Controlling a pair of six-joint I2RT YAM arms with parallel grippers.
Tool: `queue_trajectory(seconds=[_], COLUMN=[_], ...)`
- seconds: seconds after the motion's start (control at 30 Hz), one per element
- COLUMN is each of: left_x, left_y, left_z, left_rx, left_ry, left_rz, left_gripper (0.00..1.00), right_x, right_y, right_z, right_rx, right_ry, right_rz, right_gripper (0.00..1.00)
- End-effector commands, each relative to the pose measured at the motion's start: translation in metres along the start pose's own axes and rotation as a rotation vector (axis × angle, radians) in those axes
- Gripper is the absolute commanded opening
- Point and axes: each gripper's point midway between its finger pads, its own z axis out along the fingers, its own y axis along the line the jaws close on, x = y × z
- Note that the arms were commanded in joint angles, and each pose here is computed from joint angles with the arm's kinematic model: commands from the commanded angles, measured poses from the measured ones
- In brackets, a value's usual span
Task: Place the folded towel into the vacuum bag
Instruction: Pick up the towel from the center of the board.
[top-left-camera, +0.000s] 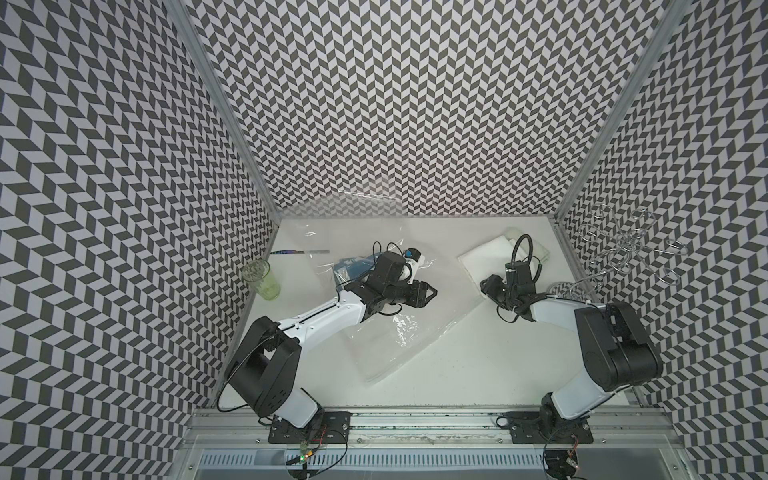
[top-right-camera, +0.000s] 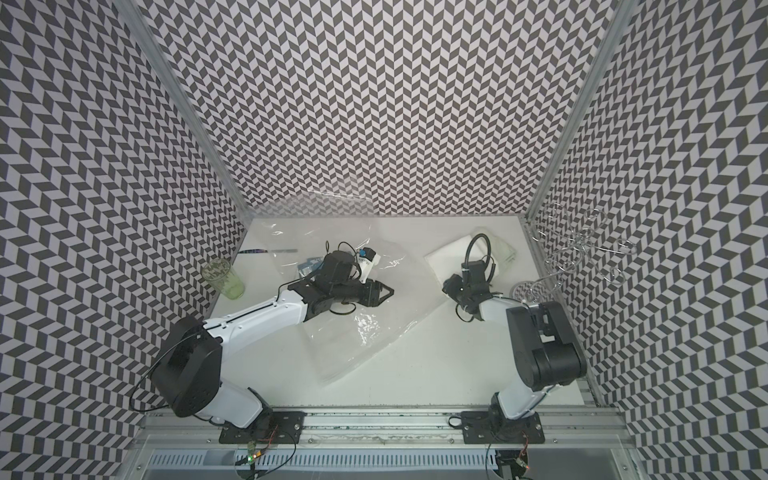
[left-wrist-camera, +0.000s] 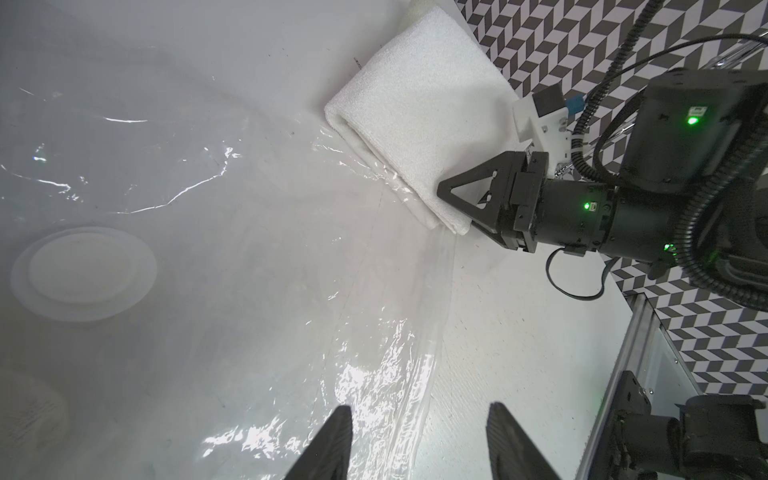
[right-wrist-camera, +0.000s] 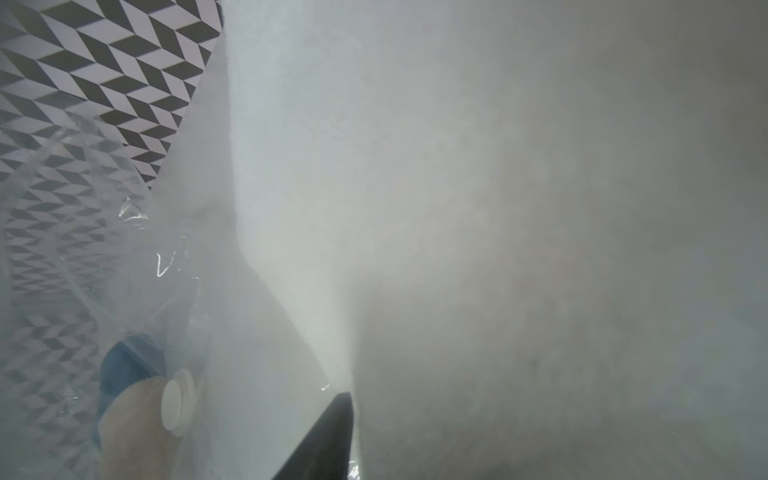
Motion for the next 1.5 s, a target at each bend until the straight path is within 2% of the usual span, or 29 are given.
queue_trajectory(seconds=[0.0,0.1,0.27,0.37,0.53,0.77,0.83,0.97,1.0,1.07,1.17,1.3,1.47], left_x=[-0.004,-0.003,-0.001,-0.002,-0.003,0.002,0.002,-0.003,-0.003,-0.003,-0.002,-0.007,-0.021], left_y=[-0.006,-0.006,-0.005,-0.006,-0.008,-0.007,-0.009,-0.013,-0.012,-0.011,-0.010,-0.012,-0.014], left_z=[-0.006,-0.006,-0.005,-0.004,-0.006,-0.007,-0.005,-0.009,-0.010,-0.012,-0.011,-0.013,-0.024], left_rx=[0.016,0.018,0.018,0.023,0.022,0.019,0.023,0.018,0.013,0.007,0.006,0.010,0.008], left_ry=[-0.017,-0.017,-0.010,-0.008,-0.008,-0.006,0.000,-0.013,-0.014,-0.017,-0.013,-0.025,-0.068], left_rz=[0.022,0.018,0.016,0.013,0.013,0.001,0.002,0.015,0.019,0.024,0.023,0.023,0.029], left_gripper=[0.55,0.55,0.55,0.55,0.55,0.55,0.55,0.55,0.55,0.55,0.55,0.55,0.55], right_x=[-0.009,-0.004,-0.013,-0.025,-0.039,-0.059,-0.061,-0.059,-0.059,-0.065,-0.082,-0.106,-0.126], right_y=[0.016,0.011,-0.003,-0.015,-0.027,-0.031,-0.033,-0.030,-0.028,-0.023,-0.009,0.018,0.067], right_z=[-0.007,-0.018,-0.038,-0.037,-0.022,-0.014,-0.007,-0.004,-0.006,-0.016,-0.035,-0.064,-0.105], right_rx=[-0.035,-0.019,0.059,0.113,0.110,0.108,0.101,0.061,0.052,0.043,0.037,0.036,0.023], right_ry=[0.006,0.029,-0.011,-0.030,-0.024,-0.123,-0.125,-0.133,-0.138,-0.168,-0.216,-0.263,-0.335], right_rz=[-0.040,-0.039,-0.021,-0.038,-0.004,0.038,0.042,0.047,0.044,0.034,-0.007,-0.086,-0.234], right_gripper=[0.66,0.77,0.88,0.89,0.91,0.91,0.86,0.68,0.62,0.42,0.26,0.17,0.13])
